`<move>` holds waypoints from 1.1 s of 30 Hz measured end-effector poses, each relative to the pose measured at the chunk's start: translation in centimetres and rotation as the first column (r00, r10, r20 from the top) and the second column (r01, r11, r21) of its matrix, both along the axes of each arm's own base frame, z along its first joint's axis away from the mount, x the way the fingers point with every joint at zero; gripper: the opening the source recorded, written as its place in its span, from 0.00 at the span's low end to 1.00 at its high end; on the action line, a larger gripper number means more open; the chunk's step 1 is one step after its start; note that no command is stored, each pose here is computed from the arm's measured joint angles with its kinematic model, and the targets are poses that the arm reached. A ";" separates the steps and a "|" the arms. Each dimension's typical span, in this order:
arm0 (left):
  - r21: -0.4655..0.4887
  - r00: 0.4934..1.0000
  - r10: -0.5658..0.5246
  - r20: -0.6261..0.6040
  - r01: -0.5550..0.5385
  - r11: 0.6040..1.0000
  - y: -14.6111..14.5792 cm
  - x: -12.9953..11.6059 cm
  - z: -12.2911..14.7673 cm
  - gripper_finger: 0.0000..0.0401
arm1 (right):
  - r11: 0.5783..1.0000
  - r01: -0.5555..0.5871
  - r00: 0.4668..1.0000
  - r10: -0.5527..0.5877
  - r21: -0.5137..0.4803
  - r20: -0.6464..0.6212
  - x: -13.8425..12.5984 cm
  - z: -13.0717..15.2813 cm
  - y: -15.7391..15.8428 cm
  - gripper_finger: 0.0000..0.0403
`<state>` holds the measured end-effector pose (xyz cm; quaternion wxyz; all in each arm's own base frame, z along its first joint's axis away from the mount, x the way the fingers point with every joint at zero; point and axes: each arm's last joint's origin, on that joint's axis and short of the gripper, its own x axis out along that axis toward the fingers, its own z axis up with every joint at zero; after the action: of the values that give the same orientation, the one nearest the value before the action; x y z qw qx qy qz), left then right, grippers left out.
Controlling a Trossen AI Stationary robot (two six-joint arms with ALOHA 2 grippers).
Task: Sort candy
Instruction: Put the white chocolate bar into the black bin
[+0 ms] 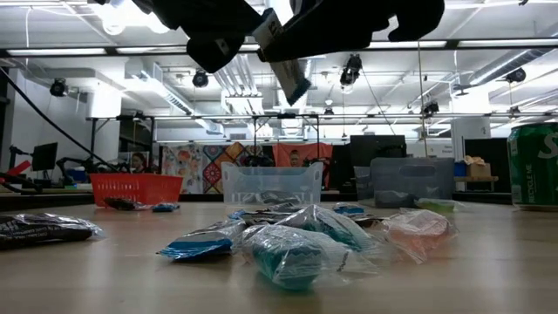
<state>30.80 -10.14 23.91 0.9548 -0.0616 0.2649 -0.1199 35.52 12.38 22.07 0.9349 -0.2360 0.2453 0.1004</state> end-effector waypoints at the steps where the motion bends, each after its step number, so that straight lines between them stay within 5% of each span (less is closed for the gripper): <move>1: 0.001 1.000 -0.001 -0.001 0.001 1.000 0.0 0.0 0.0 0.00 | 1.000 -0.002 1.000 0.002 -0.001 -0.006 0.0 0.0 0.0 0.23; 6: 0.005 1.000 0.003 -0.003 -0.003 1.000 0.0 0.0 0.0 0.00 | 1.000 -0.007 0.999 0.007 -0.008 -0.035 0.0 0.3 0.1 0.05; 17: 0.083 0.999 0.029 -0.024 -0.027 0.996 0.6 -0.6 0.7 0.10 | 0.999 0.042 0.997 -0.042 -0.004 -0.070 -0.1 0.8 -0.6 0.04; 22: 0.234 0.976 0.189 -0.108 -0.160 0.959 1.5 -1.4 1.6 0.15 | 0.965 0.235 0.962 -0.248 -0.115 -0.115 -1.0 1.3 -3.0 0.04; 24: 0.282 0.962 0.236 -0.133 -0.192 0.940 1.8 -1.6 1.7 0.16 | 0.904 0.391 0.908 -0.410 -0.171 -0.090 -1.4 1.7 -4.6 0.04; 27: 0.321 0.951 0.274 -0.144 -0.217 0.922 1.9 -1.8 1.7 0.16 | 0.750 0.617 0.763 -0.644 -0.237 -0.054 -2.3 2.1 -7.6 0.04; 33: 0.315 0.942 0.297 -0.156 -0.238 0.919 2.0 -1.9 1.3 0.16 | 0.358 0.921 0.344 -0.932 -0.151 -0.114 -4.9 1.5 -14.5 0.04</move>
<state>28.87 -8.11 25.19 0.9290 0.0325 0.3638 0.0596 30.63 -2.07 23.60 0.7935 -0.0732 0.4217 -0.4327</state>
